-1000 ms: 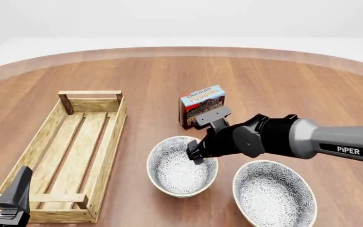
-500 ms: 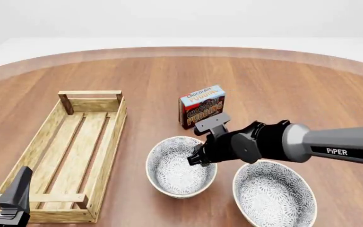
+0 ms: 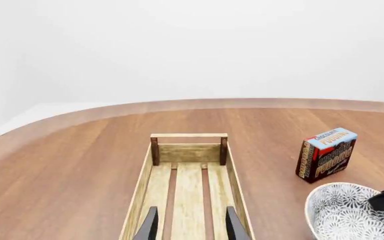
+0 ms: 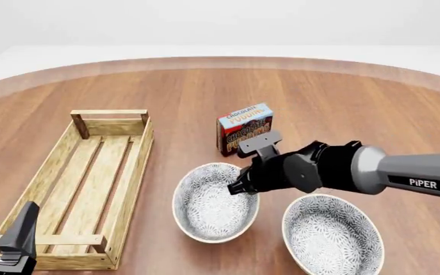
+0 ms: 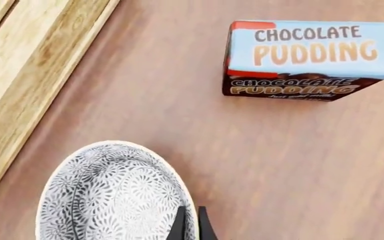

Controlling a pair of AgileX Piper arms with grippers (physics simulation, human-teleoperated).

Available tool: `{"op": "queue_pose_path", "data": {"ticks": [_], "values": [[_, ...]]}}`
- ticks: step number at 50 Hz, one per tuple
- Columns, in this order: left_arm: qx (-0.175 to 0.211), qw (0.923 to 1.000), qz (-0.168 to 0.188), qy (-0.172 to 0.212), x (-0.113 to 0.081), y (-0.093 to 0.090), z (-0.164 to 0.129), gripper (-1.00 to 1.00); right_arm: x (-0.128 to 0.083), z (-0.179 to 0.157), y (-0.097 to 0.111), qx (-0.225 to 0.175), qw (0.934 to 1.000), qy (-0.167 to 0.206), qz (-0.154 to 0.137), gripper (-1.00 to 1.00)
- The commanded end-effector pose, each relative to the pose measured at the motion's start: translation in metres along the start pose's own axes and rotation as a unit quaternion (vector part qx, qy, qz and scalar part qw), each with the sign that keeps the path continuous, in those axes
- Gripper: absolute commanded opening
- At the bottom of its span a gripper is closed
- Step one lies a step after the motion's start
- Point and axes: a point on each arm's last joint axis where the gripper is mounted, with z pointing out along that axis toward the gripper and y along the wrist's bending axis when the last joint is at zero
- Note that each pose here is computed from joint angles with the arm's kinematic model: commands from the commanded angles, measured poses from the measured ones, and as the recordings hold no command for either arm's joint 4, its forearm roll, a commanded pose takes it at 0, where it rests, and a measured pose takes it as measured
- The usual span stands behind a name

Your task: Stack the left bowl on the right bowl and place them in the tray.

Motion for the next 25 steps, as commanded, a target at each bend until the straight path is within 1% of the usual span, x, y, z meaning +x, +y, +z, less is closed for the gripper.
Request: {"op": "queue_pose_path", "data": {"ticks": [1,3,4,5,10,15,20,25], "values": [[0.0,1.0,0.0,0.0,0.0,0.0,0.0,1.0,-0.018,-0.035,0.003,0.001,0.9992,-0.031,-0.024,-1.0],[0.0,1.0,0.0,0.0,0.0,0.0,0.0,1.0,-0.02,-0.04,0.004,-0.001,0.999,-0.036,-0.025,-1.0],[0.0,1.0,0.0,0.0,0.0,0.0,0.0,1.0,-0.027,-0.052,0.005,-0.002,0.9984,-0.049,-0.026,-1.0],[0.0,1.0,0.0,0.0,0.0,0.0,0.0,1.0,-0.027,-0.052,0.005,-0.002,0.9984,-0.049,-0.026,-1.0],[0.0,1.0,0.0,0.0,0.0,0.0,0.0,1.0,-0.039,-0.08,0.007,-0.004,0.9965,-0.076,-0.033,-1.0],[0.0,1.0,0.0,0.0,0.0,0.0,0.0,1.0,-0.045,-0.092,0.005,-0.002,0.9956,-0.087,-0.034,-1.0],[0.0,1.0,0.0,0.0,0.0,0.0,0.0,1.0,-0.053,-0.113,0.005,-0.002,0.9936,-0.107,-0.036,-1.0],[0.0,1.0,0.0,0.0,0.0,0.0,0.0,1.0,-0.06,-0.131,0.0,0.005,0.9918,-0.122,-0.036,-1.0]]}}
